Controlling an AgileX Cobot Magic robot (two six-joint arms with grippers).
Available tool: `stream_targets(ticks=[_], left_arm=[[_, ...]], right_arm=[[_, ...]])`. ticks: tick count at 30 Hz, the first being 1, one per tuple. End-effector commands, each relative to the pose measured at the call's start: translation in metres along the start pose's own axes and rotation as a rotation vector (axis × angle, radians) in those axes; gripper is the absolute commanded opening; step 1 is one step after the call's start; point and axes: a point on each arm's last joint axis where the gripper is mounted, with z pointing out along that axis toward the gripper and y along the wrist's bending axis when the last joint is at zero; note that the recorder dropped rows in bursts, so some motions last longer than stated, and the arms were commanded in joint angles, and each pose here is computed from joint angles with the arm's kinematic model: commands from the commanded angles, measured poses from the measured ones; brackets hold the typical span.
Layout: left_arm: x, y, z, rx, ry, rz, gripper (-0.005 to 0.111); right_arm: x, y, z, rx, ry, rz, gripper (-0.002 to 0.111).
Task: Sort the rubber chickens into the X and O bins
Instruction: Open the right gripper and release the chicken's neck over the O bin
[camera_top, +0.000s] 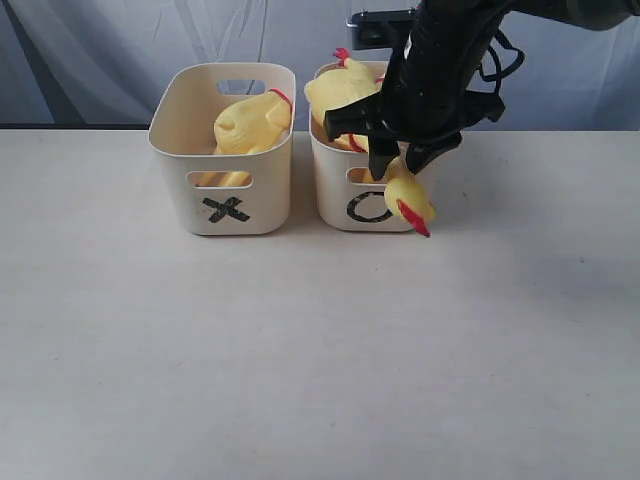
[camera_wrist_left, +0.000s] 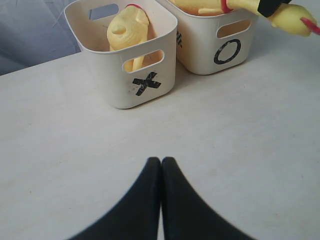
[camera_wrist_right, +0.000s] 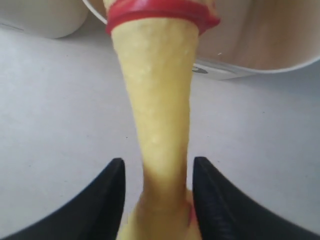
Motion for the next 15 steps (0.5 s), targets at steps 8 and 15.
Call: stream_targets(ticks=[8,15], left_arm=[[0.000,0.000,-0.001,-0.004,-0.010,0.000,0.000],[0.000,0.000,-0.001,-0.004,-0.010,0.000,0.000]], right_arm=[[0.000,-0.001,-0.003,0.006,-0.003,-0.009,0.052],[0.000,-0.001,-0.014,0.001,-0.029,-0.009,0.052]])
